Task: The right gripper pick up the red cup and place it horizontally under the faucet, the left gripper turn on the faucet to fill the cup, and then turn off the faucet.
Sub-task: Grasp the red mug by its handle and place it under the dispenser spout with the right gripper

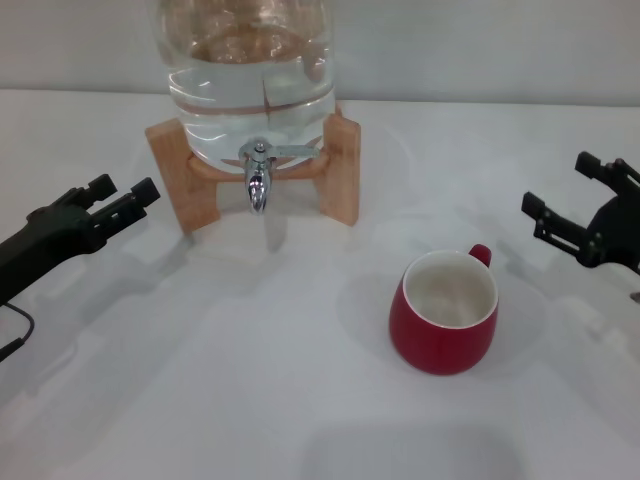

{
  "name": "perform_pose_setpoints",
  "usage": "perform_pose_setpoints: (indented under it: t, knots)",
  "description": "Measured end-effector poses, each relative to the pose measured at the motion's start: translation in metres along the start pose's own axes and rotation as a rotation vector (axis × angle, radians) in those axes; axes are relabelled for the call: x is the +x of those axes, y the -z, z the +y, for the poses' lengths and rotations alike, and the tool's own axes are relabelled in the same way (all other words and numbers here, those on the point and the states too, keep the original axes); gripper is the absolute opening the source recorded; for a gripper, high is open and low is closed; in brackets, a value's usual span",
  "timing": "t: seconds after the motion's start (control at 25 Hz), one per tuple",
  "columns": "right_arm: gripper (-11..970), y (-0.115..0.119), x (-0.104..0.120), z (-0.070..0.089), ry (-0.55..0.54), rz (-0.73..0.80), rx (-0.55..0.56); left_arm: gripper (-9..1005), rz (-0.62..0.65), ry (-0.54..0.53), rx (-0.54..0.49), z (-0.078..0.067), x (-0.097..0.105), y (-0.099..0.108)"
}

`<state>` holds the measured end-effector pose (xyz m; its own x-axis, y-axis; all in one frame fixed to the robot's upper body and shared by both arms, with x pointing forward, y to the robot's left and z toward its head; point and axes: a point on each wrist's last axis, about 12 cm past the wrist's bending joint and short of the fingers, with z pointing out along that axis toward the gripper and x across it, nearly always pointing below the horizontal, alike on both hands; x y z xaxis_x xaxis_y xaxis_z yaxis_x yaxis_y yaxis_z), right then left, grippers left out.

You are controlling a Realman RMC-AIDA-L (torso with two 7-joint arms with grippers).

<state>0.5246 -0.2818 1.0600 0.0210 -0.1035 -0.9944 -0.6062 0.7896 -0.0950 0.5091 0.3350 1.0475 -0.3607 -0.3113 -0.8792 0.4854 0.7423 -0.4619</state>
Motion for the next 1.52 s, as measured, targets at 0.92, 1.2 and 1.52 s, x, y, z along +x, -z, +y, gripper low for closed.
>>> perform_pose_setpoints:
  t: [0.92,1.2,1.52]
  knots:
    - [799,0.014,0.029,0.006,0.121,0.131,-0.024,892,0.022,0.007,0.022,-0.004,0.005,-0.003]
    - [794,0.013,0.035,0.014,0.116,0.143,-0.033,892,0.021,0.008,0.023,-0.005,0.005,-0.002]
    - [787,0.010,0.035,0.018,0.121,0.146,-0.059,892,0.022,0.007,0.031,-0.006,0.005,-0.002]
